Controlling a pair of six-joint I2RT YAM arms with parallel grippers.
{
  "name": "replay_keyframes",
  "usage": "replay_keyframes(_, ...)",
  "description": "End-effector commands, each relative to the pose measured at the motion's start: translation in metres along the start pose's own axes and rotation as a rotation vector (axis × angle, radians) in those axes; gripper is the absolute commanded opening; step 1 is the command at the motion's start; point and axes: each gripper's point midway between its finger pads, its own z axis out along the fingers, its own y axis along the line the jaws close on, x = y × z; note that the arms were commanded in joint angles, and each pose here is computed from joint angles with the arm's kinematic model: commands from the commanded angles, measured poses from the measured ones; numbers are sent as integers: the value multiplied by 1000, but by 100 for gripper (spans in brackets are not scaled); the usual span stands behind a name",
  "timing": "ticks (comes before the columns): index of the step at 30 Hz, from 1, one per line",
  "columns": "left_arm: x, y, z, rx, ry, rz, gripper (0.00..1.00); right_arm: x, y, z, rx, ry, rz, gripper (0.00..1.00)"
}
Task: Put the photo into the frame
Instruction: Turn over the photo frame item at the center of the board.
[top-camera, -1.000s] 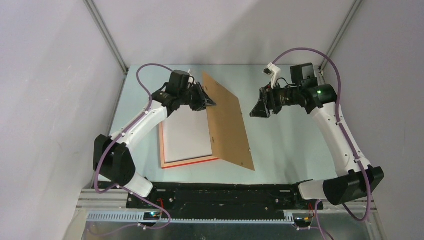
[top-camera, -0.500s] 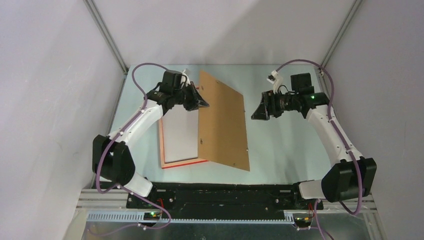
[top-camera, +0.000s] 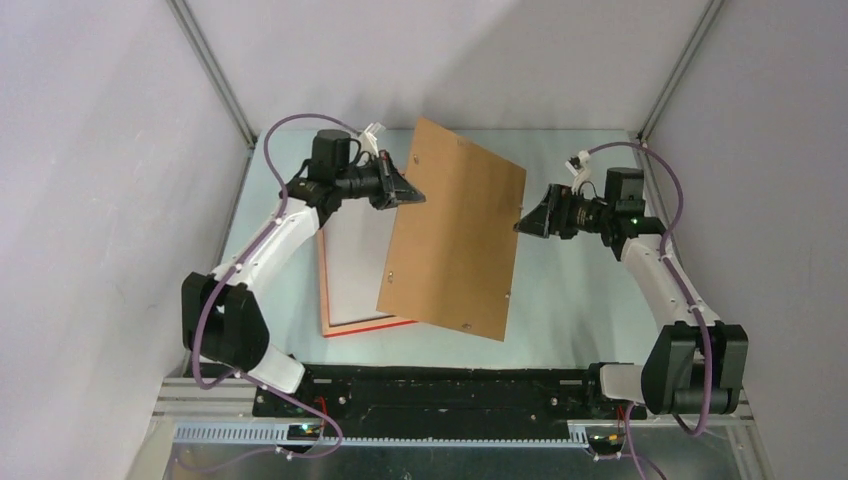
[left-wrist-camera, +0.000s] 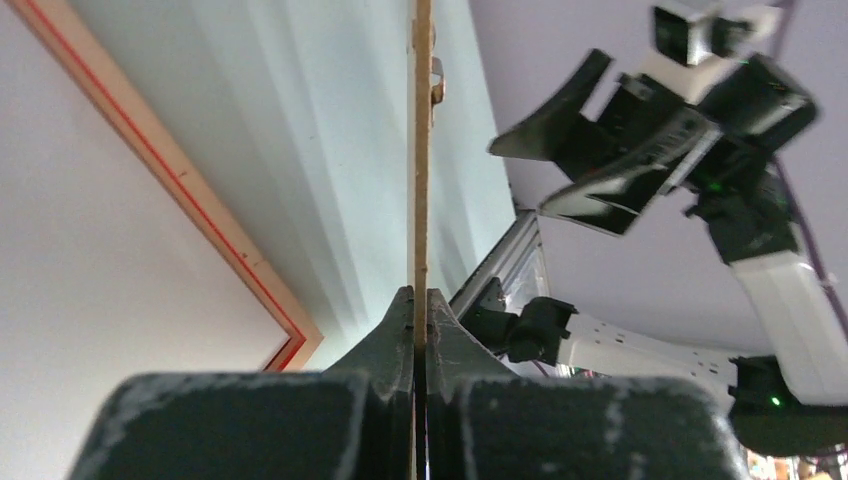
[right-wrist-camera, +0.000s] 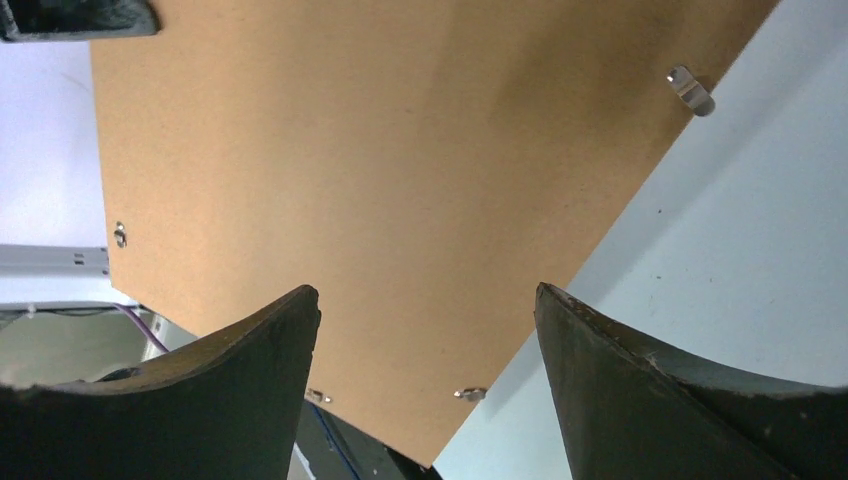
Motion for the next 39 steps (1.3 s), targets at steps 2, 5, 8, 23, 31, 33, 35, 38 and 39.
replay_keyframes(2,-18,-76,-43,248,-80,157,0,-16,-2,-9,-58,-130,-11,83)
replay_keyframes(5,-22,-85,-53,279,-118,173,0,-5,-8,-12,-54,-153,-10,83)
replay_keyframes(8,-24,-87,-59,284,-140,172,0,-3,-10,-14,-53,-177,-36,83)
replay_keyframes(23,-19,-88,-87,336,-205,177,0,-12,9,-10,-228,-187,-38,79)
replay_keyframes(31,-13,-88,-97,349,-239,185,0,-6,18,11,-329,-132,-16,78)
replay_keyframes(33,-13,-86,-99,348,-257,173,0,-6,22,13,-355,-121,-16,77)
replay_keyframes(35,-12,-84,-100,351,-269,162,0,-7,26,13,-382,-114,-4,77)
replay_keyframes(38,-10,-82,-103,355,-285,153,0,-10,38,15,-440,-111,-21,73)
replay_keyframes(39,-9,-79,-102,349,-294,147,0,-7,41,18,-460,-90,9,72)
